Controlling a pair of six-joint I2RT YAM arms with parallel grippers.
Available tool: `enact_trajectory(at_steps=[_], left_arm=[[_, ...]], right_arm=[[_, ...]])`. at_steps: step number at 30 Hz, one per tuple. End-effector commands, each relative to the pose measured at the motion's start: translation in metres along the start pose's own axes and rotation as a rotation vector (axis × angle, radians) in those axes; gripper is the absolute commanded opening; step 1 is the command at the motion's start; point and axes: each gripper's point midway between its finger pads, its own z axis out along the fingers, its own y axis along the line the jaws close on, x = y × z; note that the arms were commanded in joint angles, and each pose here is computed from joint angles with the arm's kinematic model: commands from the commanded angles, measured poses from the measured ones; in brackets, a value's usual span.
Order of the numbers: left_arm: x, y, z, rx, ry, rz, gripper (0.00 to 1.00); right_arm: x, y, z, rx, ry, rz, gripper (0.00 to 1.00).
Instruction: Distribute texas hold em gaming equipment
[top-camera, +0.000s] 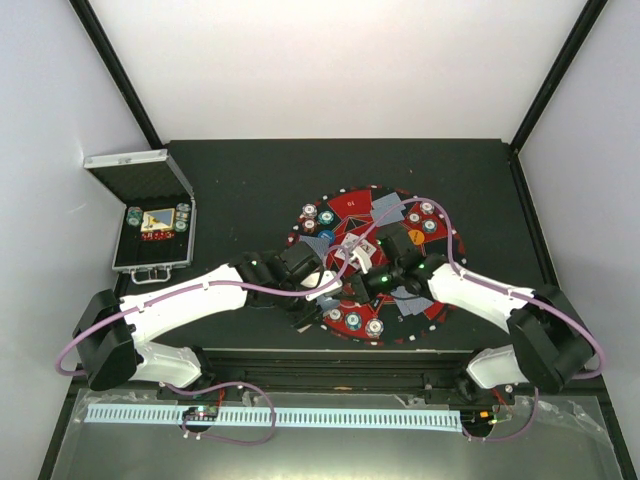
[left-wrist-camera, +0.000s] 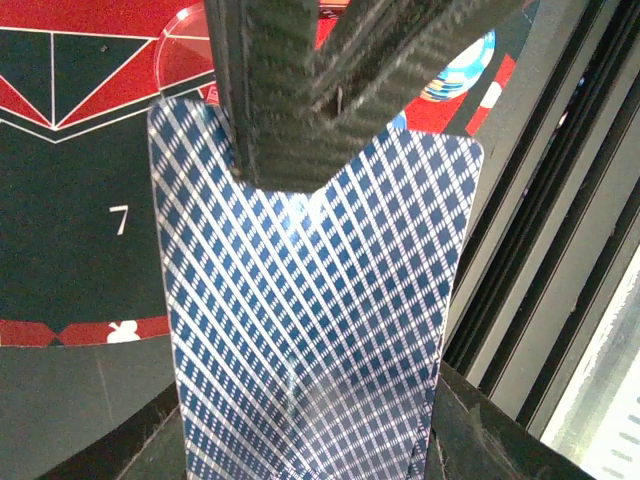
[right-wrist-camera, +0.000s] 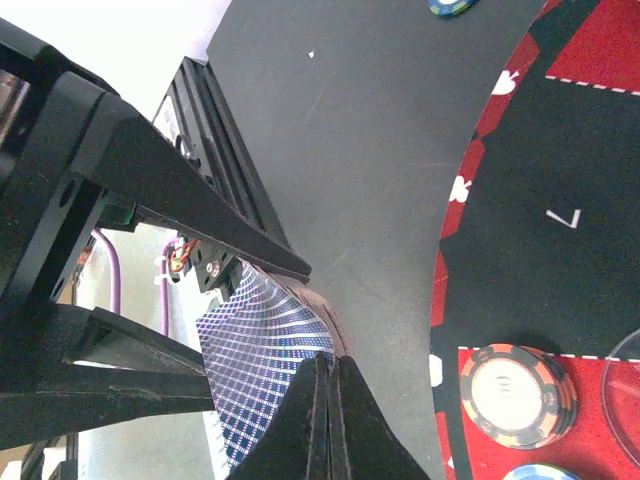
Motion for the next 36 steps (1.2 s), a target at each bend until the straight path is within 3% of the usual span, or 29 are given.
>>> enact_trajectory(at_steps=[1, 10, 21, 30, 36], left_arm=[[-0.008, -0.005, -0.008, 0.016, -0.039, 0.018, 0.50], [-0.007, -0.003, -0.004, 0.011, -0.028, 0.016, 0.50], [-0.006, 0.004, -0.002, -0.021, -0.012, 0.004, 0.50], [-0.007, 0.007, -0.007, -0.033, -0.026, -0.003, 0.50], [-0.007, 0.008, -0.007, -0.035, -0.025, -0.008, 0.50]], right_arm=[[-0.008, -0.002, -0.012, 0.011, -0.044, -0.006, 0.01], [-0.011, -0.005, -0.031, 0.039, -0.083, -0.009, 0.01], [-0.024, -0.025, -0.087, 0.225, -0.243, -0.001, 0.01], [-0.039, -0.060, -0.125, 0.551, -0.306, 0.011, 0.01], [-0.048, -0.114, -0.180, 1.020, -0.314, 0.053, 0.01]])
